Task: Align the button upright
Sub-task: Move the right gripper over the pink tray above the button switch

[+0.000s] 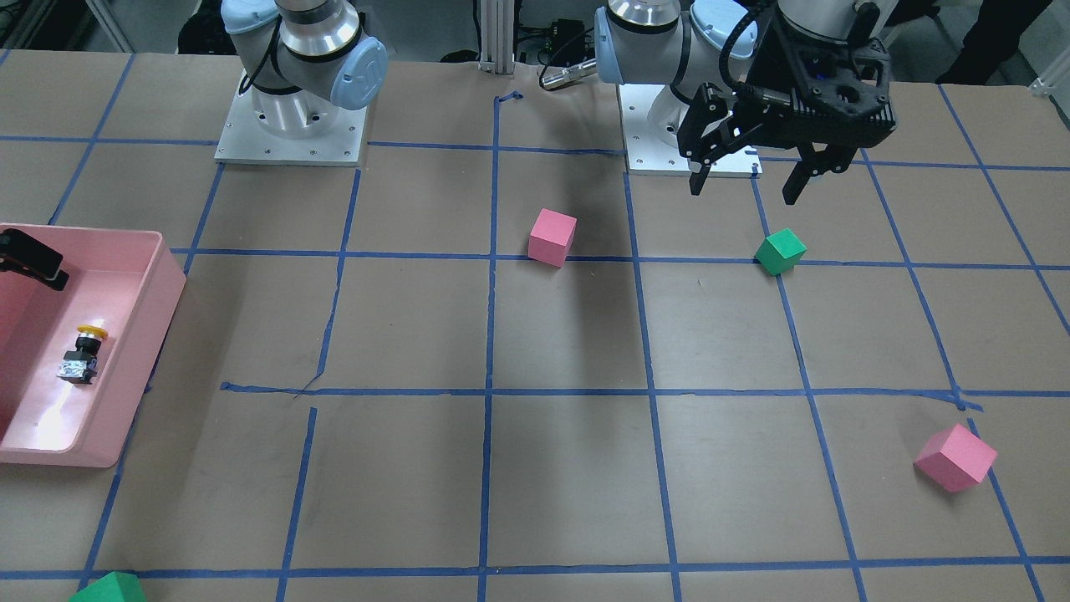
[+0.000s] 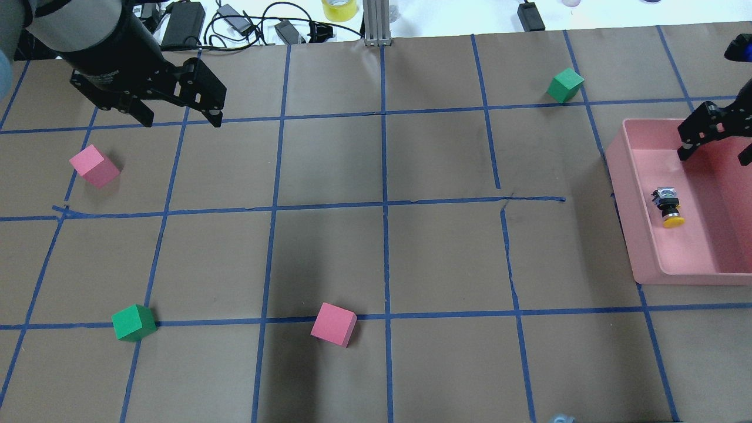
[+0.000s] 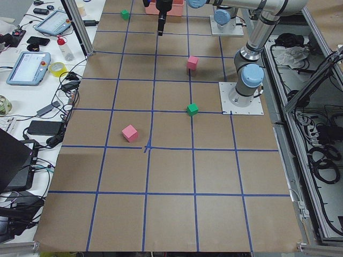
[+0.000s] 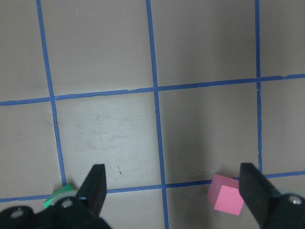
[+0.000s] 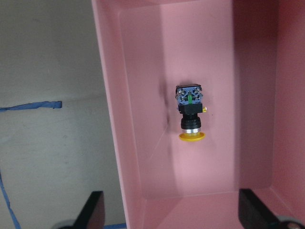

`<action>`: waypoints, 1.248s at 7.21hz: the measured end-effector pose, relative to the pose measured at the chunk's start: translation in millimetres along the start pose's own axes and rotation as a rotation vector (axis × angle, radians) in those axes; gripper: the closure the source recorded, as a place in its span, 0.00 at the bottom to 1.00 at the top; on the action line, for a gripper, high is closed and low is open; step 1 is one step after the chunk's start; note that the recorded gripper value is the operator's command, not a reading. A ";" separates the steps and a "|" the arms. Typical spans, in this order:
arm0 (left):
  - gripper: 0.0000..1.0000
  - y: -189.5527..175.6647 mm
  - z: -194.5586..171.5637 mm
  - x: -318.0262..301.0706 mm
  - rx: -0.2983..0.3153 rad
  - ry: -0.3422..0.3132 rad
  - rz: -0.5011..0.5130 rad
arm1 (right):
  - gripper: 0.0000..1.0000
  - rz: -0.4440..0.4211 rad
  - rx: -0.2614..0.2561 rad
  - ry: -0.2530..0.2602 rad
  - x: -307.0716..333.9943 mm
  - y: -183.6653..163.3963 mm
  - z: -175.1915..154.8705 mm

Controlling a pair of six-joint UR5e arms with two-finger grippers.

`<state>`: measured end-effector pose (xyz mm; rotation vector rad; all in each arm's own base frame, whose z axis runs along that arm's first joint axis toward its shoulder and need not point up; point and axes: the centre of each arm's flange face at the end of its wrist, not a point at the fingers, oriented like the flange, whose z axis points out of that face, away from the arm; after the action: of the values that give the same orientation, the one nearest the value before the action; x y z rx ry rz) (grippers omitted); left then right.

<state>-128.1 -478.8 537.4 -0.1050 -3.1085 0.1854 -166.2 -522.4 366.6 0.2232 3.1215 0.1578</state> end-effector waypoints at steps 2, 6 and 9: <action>0.00 -0.1 0.2 -0.8 0.000 0.001 -0.002 | 0.00 0.005 0.002 -0.001 17.4 -10.1 31.0; 0.00 -0.4 -0.4 -1.9 0.001 0.000 -0.004 | 0.00 0.018 -0.018 -0.007 31.2 -28.5 70.8; 0.00 -0.5 -0.5 -2.0 0.001 0.000 -0.005 | 0.00 0.030 -0.070 -0.033 40.9 -36.8 103.5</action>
<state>-126.2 -479.4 537.9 -0.0966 -3.1088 0.1869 -210.3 -542.4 259.9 0.2694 3.0748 0.2607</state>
